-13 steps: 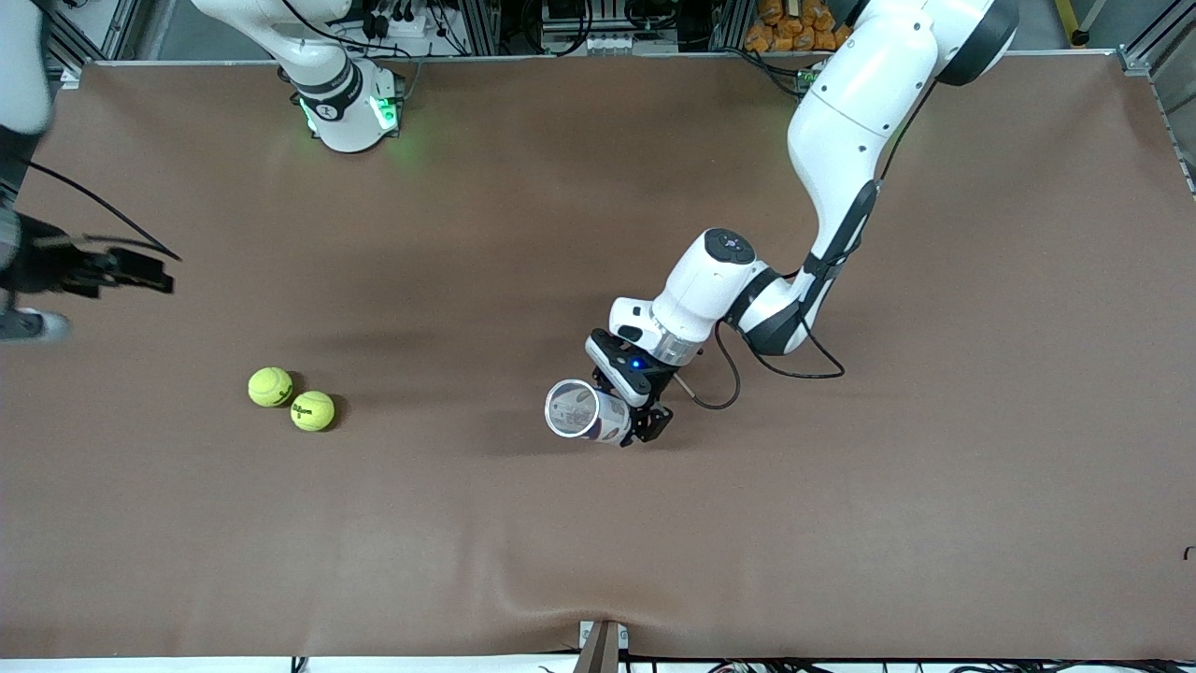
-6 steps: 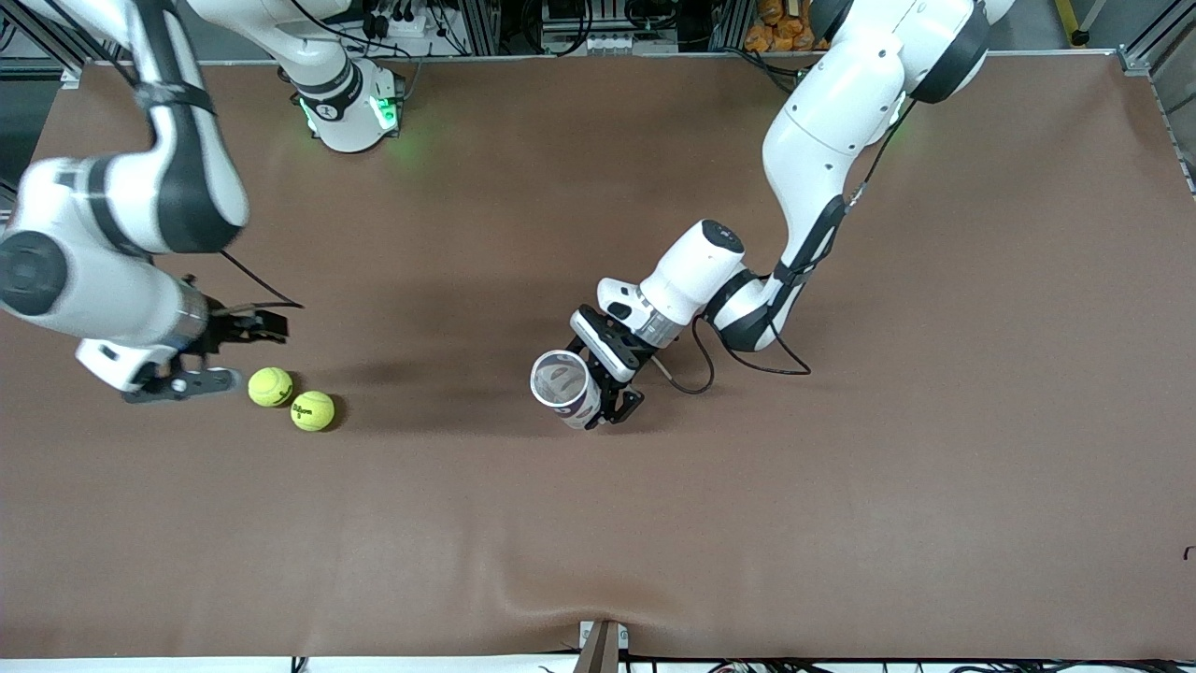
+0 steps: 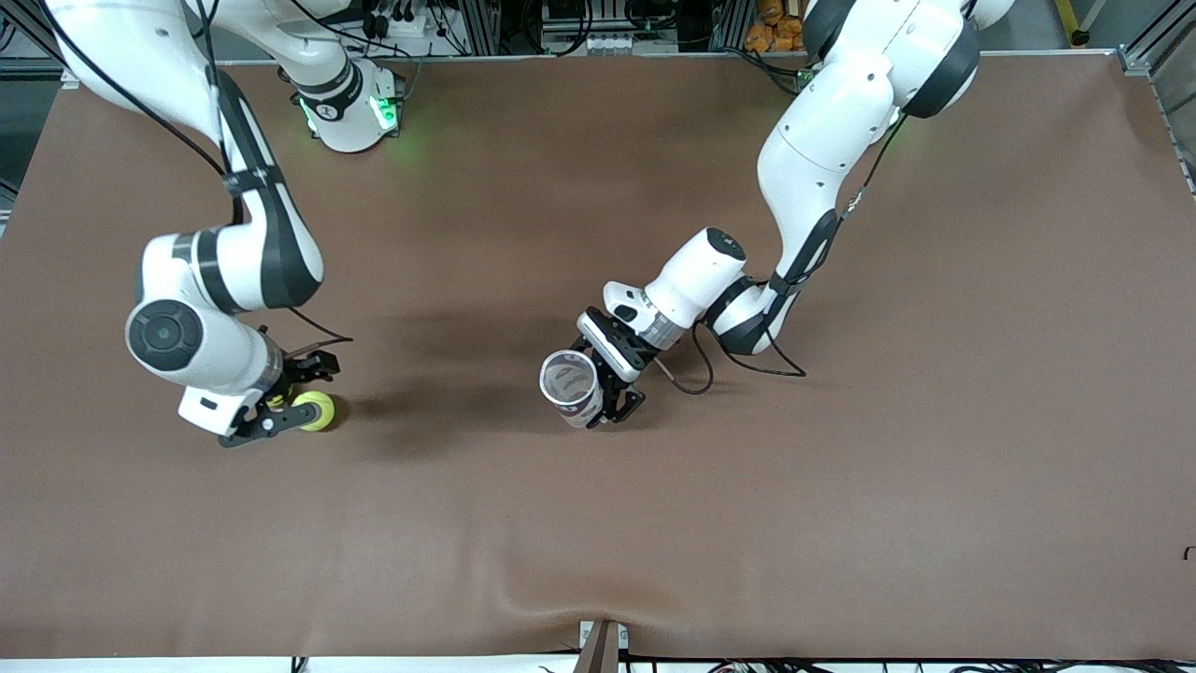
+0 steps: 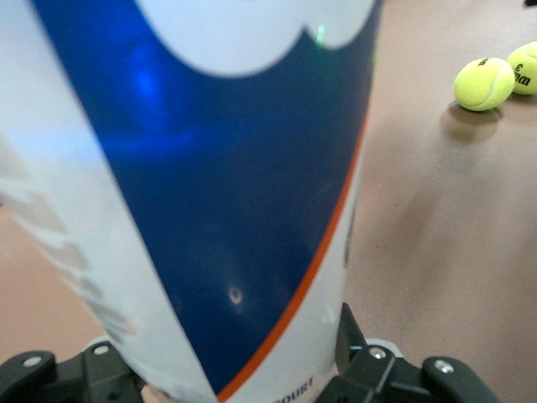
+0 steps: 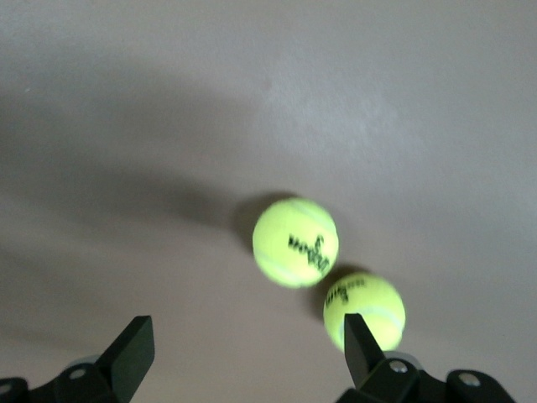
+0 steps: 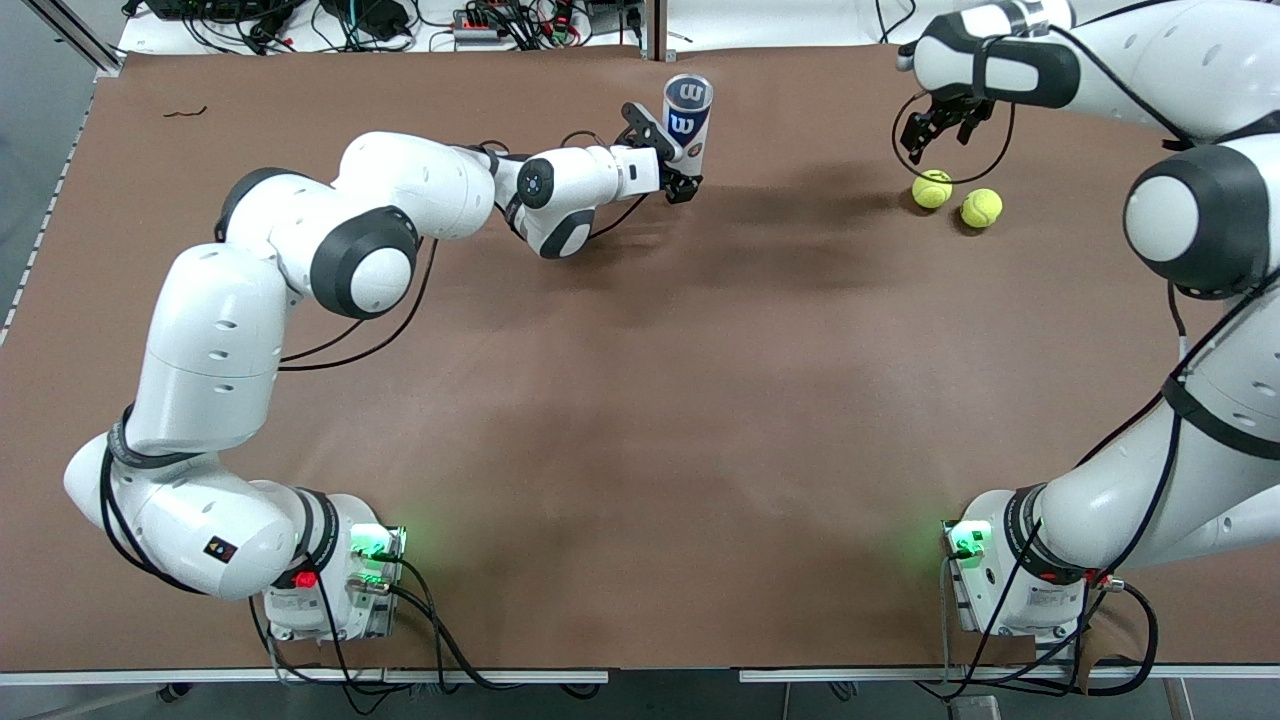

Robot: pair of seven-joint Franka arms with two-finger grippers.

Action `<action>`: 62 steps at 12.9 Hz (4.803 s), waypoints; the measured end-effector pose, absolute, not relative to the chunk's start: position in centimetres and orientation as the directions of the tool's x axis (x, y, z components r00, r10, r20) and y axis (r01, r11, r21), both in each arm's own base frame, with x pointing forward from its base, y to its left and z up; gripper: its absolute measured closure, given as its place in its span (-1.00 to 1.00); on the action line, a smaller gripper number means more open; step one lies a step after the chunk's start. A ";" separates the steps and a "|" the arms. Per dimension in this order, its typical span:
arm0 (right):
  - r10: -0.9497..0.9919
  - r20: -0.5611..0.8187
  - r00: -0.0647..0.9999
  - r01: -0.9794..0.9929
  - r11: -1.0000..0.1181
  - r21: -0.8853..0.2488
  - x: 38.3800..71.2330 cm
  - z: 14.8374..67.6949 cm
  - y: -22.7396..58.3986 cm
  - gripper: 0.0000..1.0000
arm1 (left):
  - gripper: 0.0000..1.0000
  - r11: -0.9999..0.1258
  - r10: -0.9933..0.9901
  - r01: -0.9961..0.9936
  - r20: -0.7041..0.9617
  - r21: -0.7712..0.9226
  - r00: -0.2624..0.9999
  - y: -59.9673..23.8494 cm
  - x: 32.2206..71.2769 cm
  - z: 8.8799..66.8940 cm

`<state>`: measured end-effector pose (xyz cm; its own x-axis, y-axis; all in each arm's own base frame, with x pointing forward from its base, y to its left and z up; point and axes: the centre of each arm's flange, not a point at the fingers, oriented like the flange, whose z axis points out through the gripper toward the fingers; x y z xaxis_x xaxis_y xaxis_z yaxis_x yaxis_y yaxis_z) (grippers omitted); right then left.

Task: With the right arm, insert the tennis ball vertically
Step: 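Reach the right gripper to the tennis balls and grasp one, then carry the tennis ball with the right gripper to the tube opening, then drop the ball into the tube and open the right gripper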

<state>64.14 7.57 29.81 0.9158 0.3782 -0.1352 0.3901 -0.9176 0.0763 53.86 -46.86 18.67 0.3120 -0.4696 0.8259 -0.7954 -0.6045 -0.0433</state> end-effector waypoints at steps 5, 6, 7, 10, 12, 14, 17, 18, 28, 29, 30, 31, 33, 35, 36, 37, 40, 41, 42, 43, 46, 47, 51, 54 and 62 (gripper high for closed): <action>0.420 -0.123 0.899 0.431 -0.900 0.074 65.0 25.5 5.3 -1.00 | -0.67 -0.598 -0.483 -0.801 0.811 -0.030 0.330 -47.1 53.0 16.8; 0.420 -0.119 0.900 0.430 -0.900 0.074 65.2 24.8 4.8 -1.00 | -0.67 -0.601 -0.481 -0.799 0.808 -0.022 0.340 -47.3 52.7 16.3; 0.425 -0.119 0.898 0.434 -0.898 0.073 65.3 24.0 4.3 -1.00 | -0.67 -0.602 -0.479 -0.798 0.806 -0.014 0.347 -47.6 52.4 16.0; 0.427 -0.126 0.896 0.437 -0.897 0.068 65.2 22.7 3.8 -1.00 | -0.67 -0.599 -0.479 -0.801 0.802 -0.002 0.356 -48.4 51.6 15.5; 0.428 -0.130 0.894 0.439 -0.896 0.066 65.2 22.4 3.9 -1.00 | -0.67 -0.597 -0.481 -0.803 0.801 0.000 0.357 -48.6 51.3 15.2; 0.429 -0.134 0.894 0.439 -0.896 0.064 65.1 22.2 3.9 -1.00 | -0.67 -0.596 -0.482 -0.803 0.798 0.002 0.360 -48.5 51.2 14.9; 0.429 -0.146 0.892 0.440 -0.896 0.060 65.0 21.2 3.9 -1.00 | -0.67 -0.596 -0.486 -0.803 0.795 0.004 0.364 -48.5 51.1 14.5; 0.429 -0.147 0.891 0.441 -0.896 0.059 65.0 20.8 3.9 -1.00 | -0.67 -0.596 -0.486 -0.803 0.794 0.005 0.365 -48.5 51.1 14.4; 0.382 -0.127 0.915 0.382 -0.924 -0.022 65.6 21.3 5.3 -0.36 | -0.67 -0.596 -0.483 -0.803 0.798 0.003 0.361 -48.7 51.2 14.6; 0.356 -0.126 0.926 0.349 -0.934 -0.069 66.2 22.8 5.9 -0.36 | -0.67 -0.596 -0.483 -0.803 0.798 0.003 0.361 -48.7 51.2 14.6; 0.327 -0.127 0.937 0.315 -0.943 -0.105 66.9 24.9 6.4 -0.36 | -0.67 -0.596 -0.483 -0.803 0.797 0.003 0.361 -48.7 51.2 14.6; 0.281 -0.137 0.950 0.264 -0.956 -0.129 67.5 27.4 6.8 -0.36 | -0.67 -0.596 -0.483 -0.803 0.797 0.003 0.361 -48.7 51.2 14.6; 0.134 -0.196 0.971 0.106 -0.983 -0.147 67.8 32.8 8.5 -0.36 | -0.67 -0.595 -0.483 -0.803 0.797 0.003 0.361 -48.7 51.2 14.6; -0.054 -0.229 0.972 -0.085 -0.989 -0.125 67.5 37.6 13.5 -0.36 | -0.67 -0.595 -0.484 -0.803 0.797 0.003 0.362 -48.7 51.1 14.5; -0.149 -0.228 0.962 -0.180 -0.976 -0.120 67.2 39.5 17.1 -0.36 | -0.67 -0.595 -0.484 -0.804 0.797 0.003 0.362 -48.7 51.1 14.5; -0.224 -0.222 0.949 -0.255 -0.959 -0.123 66.7 41.1 20.7 -0.36 | -0.67 -0.595 -0.484 -0.804 0.797 0.003 0.362 -48.7 51.1 14.5; -0.389 -0.201 0.899 -0.419 -0.897 -0.138 65.3 45.2 28.3 -0.36 | -0.67 -0.595 -0.484 -0.804 0.796 0.004 0.362 -48.7 51.1 14.5; -0.440 -0.198 0.876 -0.470 -0.871 -0.143 64.8 46.4 30.1 -0.36 | -0.67 -0.595 -0.484 -0.804 0.796 0.004 0.362 -48.7 51.1 14.5; -0.489 -0.198 0.850 -0.519 -0.843 -0.145 64.3 47.2 31.9 -0.36 | -0.67 -0.595 -0.484 -0.804 0.796 0.004 0.362 -48.7 51.1 14.5; -0.530 -0.196 0.825 -0.560 -0.815 -0.149 63.8 47.5 33.5 -0.36 | -0.67 -0.595 -0.485 -0.804 0.796 0.004 0.362 -48.7 51.1 14.5; -0.610 -0.204 0.766 -0.641 -0.750 -0.162 63.6 46.1 36.2 -0.36 | -0.67 -0.593 -0.485 -0.805 0.796 0.004 0.361 -48.8 51.0 14.5; -0.625 -0.204 0.754 -0.656 -0.736 -0.168 63.5 45.2 37.4 -0.36 | -0.67 -0.593 -0.485 -0.805 0.796 0.004 0.361 -48.8 51.0 14.5; -0.652 -0.207 0.730 -0.683 -0.710 -0.173 62.5 42.6 41.2 -0.36 | -0.67 -0.593 -0.486 -0.805 0.796 0.004 0.361 -48.8 51.0 14.5; -0.657 -0.204 0.726 -0.687 -0.706 -0.173 62.7 42.6 41.0 -0.36 | -0.67 -0.593 -0.486 -0.805 0.796 0.004 0.361 -48.8 51.0 14.5; -0.665 -0.200 0.720 -0.694 -0.703 -0.158 63.0 39.9 41.5 -0.92 | -0.67 -0.592 -0.487 -0.806 0.794 0.005 0.363 -48.8 50.9 14.3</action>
